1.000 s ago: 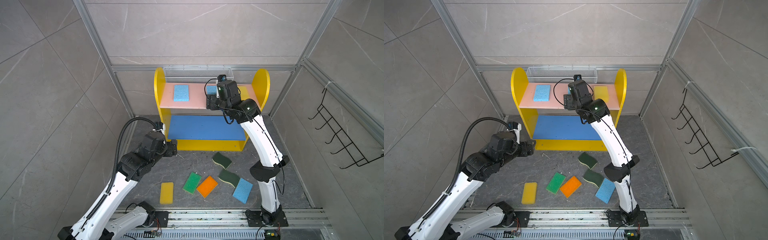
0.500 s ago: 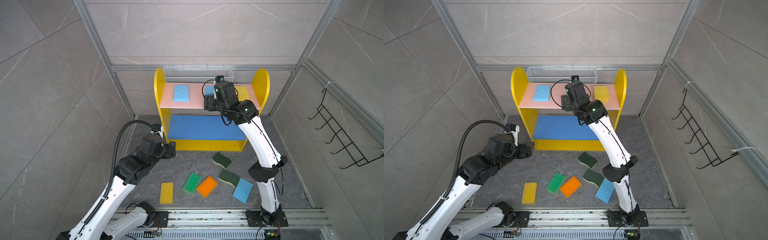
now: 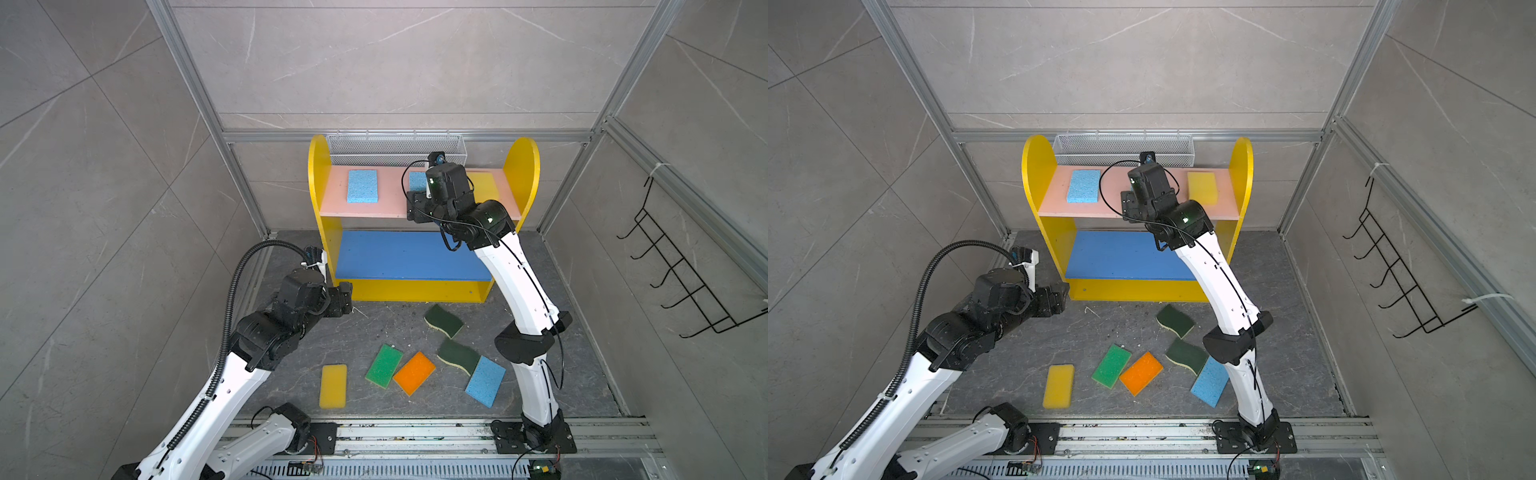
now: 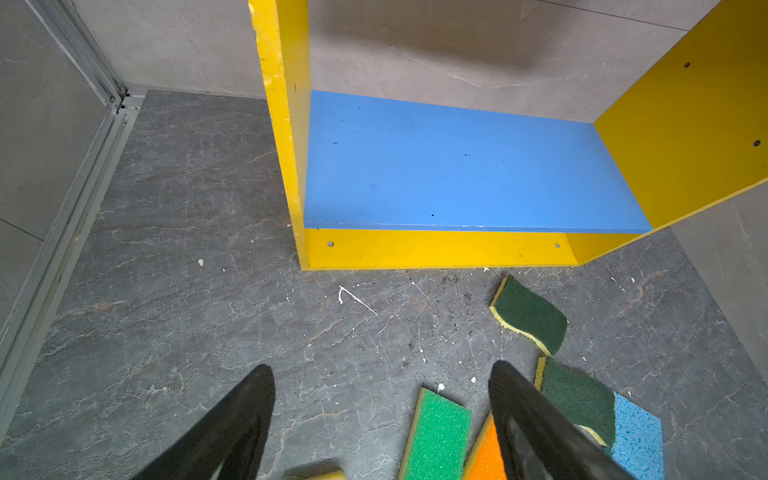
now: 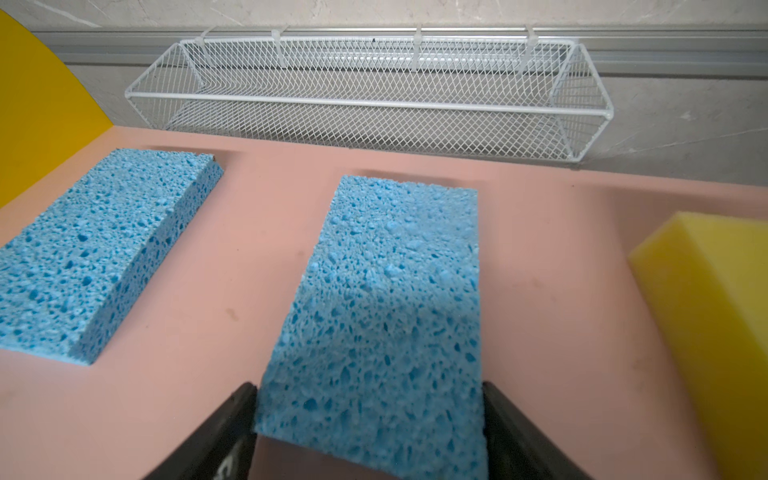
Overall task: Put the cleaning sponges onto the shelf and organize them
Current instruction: 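Push the middle blue sponge straight on the pink shelf with the right gripper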
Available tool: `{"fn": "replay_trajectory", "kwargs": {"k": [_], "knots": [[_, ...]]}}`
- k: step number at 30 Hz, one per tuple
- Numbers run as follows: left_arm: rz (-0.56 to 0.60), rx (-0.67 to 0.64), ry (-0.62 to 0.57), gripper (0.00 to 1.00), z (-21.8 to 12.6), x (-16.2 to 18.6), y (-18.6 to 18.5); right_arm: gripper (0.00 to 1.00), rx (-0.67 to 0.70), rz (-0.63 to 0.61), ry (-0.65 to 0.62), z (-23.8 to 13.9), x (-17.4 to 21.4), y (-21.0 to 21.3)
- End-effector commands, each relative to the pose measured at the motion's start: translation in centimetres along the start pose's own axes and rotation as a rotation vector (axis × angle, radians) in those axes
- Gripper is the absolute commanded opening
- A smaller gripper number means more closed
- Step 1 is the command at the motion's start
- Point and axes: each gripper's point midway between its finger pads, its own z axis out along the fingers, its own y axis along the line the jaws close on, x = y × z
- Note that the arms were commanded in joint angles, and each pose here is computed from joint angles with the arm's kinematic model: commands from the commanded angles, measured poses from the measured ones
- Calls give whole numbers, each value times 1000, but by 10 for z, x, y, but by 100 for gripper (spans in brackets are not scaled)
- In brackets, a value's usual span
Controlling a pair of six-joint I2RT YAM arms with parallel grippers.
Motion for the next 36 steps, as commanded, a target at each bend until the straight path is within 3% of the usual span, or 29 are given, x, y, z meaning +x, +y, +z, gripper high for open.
{"fn": "replay_trajectory", "kwargs": {"k": [1,11,20,36], "knots": [[9,21,-34,84,-3,-9,-3,81,-7,-76,138,22,42,10],[14,18,-33,84,0,-10,-4,82,-24,-62,134,16,40,12],[6,22,-32,84,1,-10,-4,95,-51,-22,106,-2,27,13],[-28,54,-29,84,-9,-9,-7,98,8,-41,95,-35,23,-3]]}}
